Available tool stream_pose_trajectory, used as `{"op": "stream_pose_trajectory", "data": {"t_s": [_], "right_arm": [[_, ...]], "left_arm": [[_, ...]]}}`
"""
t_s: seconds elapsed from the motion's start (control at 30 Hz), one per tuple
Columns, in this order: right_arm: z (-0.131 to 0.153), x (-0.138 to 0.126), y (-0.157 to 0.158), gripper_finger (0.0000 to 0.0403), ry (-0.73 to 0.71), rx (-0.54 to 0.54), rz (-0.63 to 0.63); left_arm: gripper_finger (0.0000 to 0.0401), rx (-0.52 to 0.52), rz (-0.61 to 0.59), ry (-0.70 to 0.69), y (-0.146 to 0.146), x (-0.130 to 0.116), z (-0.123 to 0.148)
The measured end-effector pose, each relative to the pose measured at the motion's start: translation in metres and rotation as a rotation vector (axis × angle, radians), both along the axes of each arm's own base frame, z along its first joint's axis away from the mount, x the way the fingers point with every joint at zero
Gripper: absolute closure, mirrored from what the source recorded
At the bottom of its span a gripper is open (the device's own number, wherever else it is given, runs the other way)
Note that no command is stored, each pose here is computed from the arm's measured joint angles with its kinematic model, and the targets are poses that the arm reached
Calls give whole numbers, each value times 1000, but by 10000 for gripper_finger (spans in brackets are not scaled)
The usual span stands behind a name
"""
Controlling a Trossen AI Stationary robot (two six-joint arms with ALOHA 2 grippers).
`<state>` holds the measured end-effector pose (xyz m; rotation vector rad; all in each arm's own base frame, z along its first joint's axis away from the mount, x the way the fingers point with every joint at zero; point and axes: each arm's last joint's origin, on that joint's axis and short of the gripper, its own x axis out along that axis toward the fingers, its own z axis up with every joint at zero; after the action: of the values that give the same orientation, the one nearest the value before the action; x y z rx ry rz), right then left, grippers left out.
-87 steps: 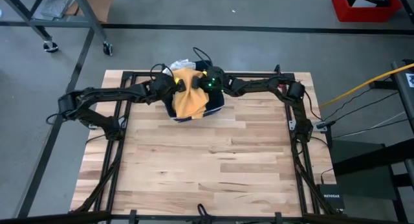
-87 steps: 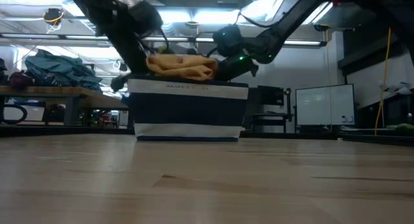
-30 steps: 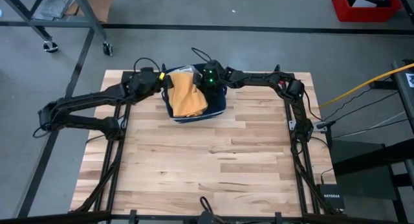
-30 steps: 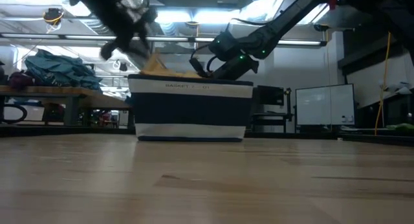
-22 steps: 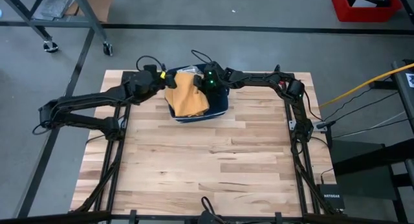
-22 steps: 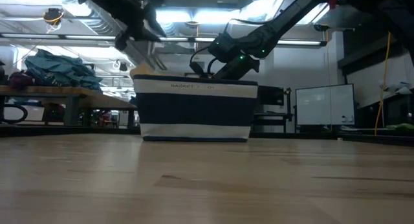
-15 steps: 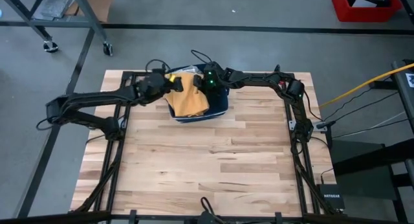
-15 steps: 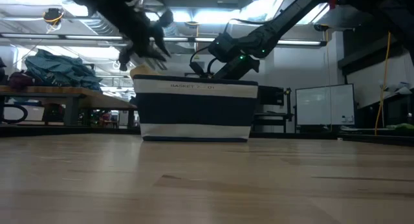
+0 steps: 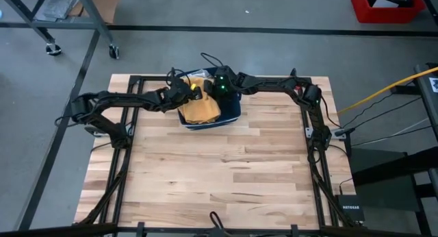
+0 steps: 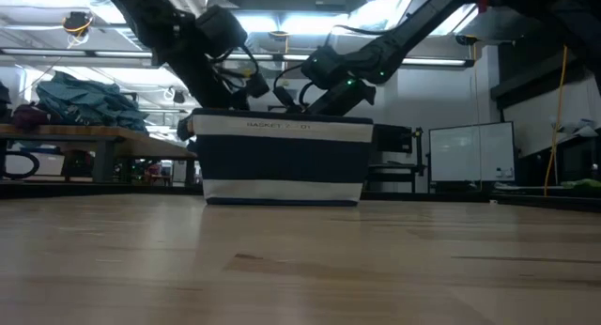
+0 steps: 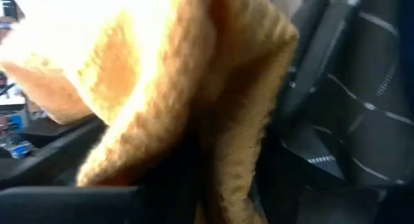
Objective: Fold towel
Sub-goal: Put the stacked folded colored towels into the blue laundry bin
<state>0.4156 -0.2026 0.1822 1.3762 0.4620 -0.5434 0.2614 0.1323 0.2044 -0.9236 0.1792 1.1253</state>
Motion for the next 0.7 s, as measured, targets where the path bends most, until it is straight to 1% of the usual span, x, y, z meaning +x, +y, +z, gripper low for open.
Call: {"op": "stream_pose_trajectory", "data": {"t_s": [0.1, 0.23, 0.4, 0.47, 0.7], "right_arm": [[0, 2, 4, 270, 6, -6, 0], [8, 2, 8, 270, 6, -31, -17], [31, -8, 11, 270, 25, -82, -41], [41, -14, 13, 270, 49, -105, -69], [76, -31, 17, 270, 60, -210, -126]], "left_arm": [[329, -8, 14, -8, 3, -1, -1], [329, -7, 25, -16, 6, -2, 0], [329, 10, 32, -60, 9, -1, 3], [329, 11, 34, -68, 9, -1, 4], [329, 13, 36, -83, 9, 0, 5]]}}
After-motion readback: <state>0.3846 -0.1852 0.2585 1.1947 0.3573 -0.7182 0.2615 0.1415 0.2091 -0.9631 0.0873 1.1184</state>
